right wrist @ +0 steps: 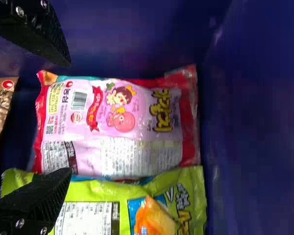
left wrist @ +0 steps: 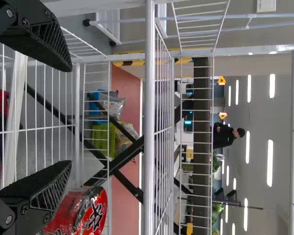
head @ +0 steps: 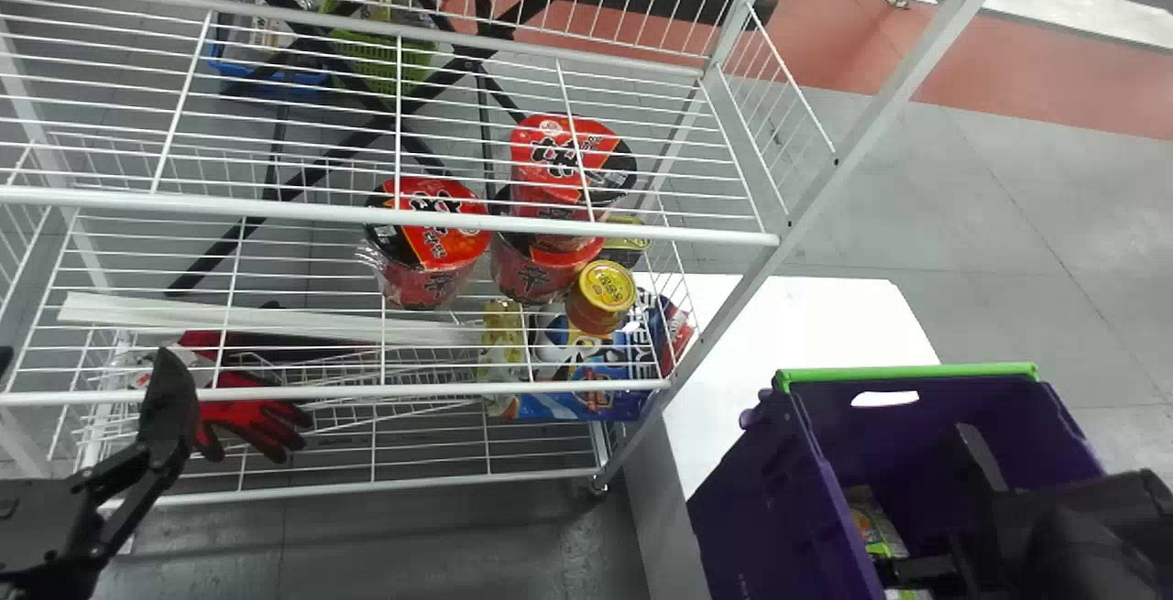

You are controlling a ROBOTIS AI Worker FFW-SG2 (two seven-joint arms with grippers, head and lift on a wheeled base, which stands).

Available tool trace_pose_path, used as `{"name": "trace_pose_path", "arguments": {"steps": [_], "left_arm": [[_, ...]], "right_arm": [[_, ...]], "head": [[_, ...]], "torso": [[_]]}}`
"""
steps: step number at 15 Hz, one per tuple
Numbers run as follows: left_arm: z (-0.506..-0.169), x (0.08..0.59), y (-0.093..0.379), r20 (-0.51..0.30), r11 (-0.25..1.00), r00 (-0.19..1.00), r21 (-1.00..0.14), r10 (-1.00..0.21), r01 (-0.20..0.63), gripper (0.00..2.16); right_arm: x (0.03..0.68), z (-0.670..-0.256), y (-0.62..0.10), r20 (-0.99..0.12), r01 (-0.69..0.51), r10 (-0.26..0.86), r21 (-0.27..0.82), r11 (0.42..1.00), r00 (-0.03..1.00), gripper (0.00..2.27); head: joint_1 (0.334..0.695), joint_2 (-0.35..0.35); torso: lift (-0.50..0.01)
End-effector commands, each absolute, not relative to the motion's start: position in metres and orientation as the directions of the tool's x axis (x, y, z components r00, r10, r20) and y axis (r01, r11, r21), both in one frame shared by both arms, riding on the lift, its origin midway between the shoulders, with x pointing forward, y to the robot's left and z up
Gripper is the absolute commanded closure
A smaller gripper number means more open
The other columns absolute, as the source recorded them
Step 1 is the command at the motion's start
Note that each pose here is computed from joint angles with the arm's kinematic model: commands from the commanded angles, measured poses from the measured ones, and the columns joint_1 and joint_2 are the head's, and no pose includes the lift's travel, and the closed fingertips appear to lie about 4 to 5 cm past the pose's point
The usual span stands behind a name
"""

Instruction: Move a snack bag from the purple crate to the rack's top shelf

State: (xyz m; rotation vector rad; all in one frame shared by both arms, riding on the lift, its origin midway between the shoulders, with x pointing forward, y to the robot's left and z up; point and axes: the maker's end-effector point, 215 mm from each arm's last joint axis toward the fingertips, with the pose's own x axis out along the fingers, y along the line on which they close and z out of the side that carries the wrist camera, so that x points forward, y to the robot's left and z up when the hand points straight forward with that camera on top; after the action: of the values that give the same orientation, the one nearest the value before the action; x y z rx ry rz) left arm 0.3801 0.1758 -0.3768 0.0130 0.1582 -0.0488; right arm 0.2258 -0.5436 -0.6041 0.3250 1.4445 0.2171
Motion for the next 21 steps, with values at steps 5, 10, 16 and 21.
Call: {"name": "trace_pose_path", "arguments": {"steps": [5, 10, 16, 21], "left_arm": [[-0.379, 0.380, 0.177, -0.159, 0.999, 0.986, 0.011, -0.044, 0.046, 0.16], [-0.381, 0.381, 0.177, -0.162, 0.999, 0.986, 0.012, -0.044, 0.046, 0.16], [-0.388, 0.382, 0.180, -0.166, 0.999, 0.985, 0.012, -0.038, 0.041, 0.16], [-0.393, 0.383, 0.179, -0.171, 0.999, 0.985, 0.011, -0.039, 0.042, 0.16]], "right_arm": [[0.204, -0.633, -0.526, -0.943, 0.005, 0.333, 0.333, 0.943, 0.024, 0.02], [0.200, -0.642, -0.527, -0.950, -0.013, 0.310, 0.310, 0.951, 0.030, 0.02], [0.192, -0.657, -0.534, -0.959, 0.018, 0.279, 0.280, 0.960, 0.048, 0.02], [0.188, -0.669, -0.533, -0.967, 0.024, 0.250, 0.251, 0.968, 0.052, 0.02]], "head": [[0.695, -0.350], [0.695, -0.350], [0.695, -0.350], [0.695, -0.350]], "torso": [[-0.448], [-0.448], [-0.448], [-0.448]]}}
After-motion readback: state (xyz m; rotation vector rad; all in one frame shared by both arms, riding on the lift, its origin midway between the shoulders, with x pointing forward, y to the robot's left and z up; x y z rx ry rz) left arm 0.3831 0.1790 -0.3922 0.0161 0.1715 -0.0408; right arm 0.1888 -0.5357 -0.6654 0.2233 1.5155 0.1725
